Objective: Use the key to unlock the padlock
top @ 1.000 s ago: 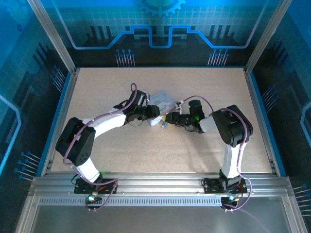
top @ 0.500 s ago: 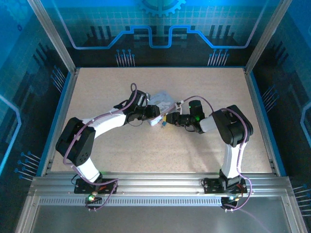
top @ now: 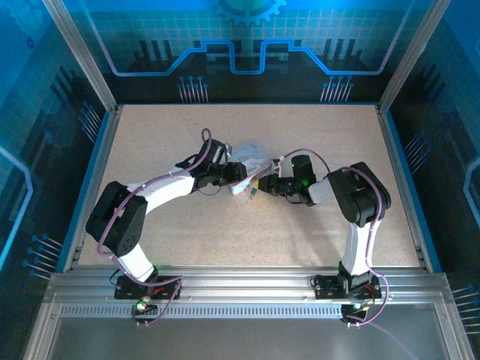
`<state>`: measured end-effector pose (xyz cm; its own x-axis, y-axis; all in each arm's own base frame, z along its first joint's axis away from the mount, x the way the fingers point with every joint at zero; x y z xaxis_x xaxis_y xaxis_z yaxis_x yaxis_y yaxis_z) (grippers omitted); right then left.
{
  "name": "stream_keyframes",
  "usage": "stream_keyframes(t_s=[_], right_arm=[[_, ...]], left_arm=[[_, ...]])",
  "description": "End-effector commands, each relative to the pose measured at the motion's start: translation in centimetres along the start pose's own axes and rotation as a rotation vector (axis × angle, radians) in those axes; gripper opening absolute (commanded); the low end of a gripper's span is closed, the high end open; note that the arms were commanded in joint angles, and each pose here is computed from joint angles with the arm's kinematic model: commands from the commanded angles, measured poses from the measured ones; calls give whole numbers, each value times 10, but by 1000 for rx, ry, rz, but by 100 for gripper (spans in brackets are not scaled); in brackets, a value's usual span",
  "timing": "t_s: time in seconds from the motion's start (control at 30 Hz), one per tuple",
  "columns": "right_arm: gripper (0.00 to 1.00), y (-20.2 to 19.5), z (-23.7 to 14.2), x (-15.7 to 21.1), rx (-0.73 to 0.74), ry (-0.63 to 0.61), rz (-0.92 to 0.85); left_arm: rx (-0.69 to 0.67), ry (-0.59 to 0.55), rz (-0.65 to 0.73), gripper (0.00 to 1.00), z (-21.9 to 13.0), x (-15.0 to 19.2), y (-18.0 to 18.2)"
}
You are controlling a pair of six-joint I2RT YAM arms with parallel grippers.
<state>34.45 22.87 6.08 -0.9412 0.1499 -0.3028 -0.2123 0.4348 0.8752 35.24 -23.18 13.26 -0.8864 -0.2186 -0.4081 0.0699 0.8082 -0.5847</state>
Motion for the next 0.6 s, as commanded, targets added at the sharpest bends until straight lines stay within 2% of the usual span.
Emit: stream_keyframes(t_s=[0.0, 0.57], right_arm=[[12, 7, 3, -7, -30, 11, -4], [6, 2, -10, -18, -17, -93, 44]], left_arm=[[-13, 32, -12, 48, 1, 8, 2], [-35, 47, -16, 49, 5, 16, 11]])
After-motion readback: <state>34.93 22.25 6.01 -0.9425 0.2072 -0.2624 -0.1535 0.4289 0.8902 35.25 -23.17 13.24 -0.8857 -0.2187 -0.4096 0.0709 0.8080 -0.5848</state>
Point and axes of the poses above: each hand's point on the last joint's axis, 136 mm out from that joint toward the fingers, its own z axis out along the fingers, its own y axis along the line the jaws close on, x = y × z, the point moved 4 cm from there along -z, back along the fingers, and after that the axes turned 3 degrees about z, right-handed, at the moved point
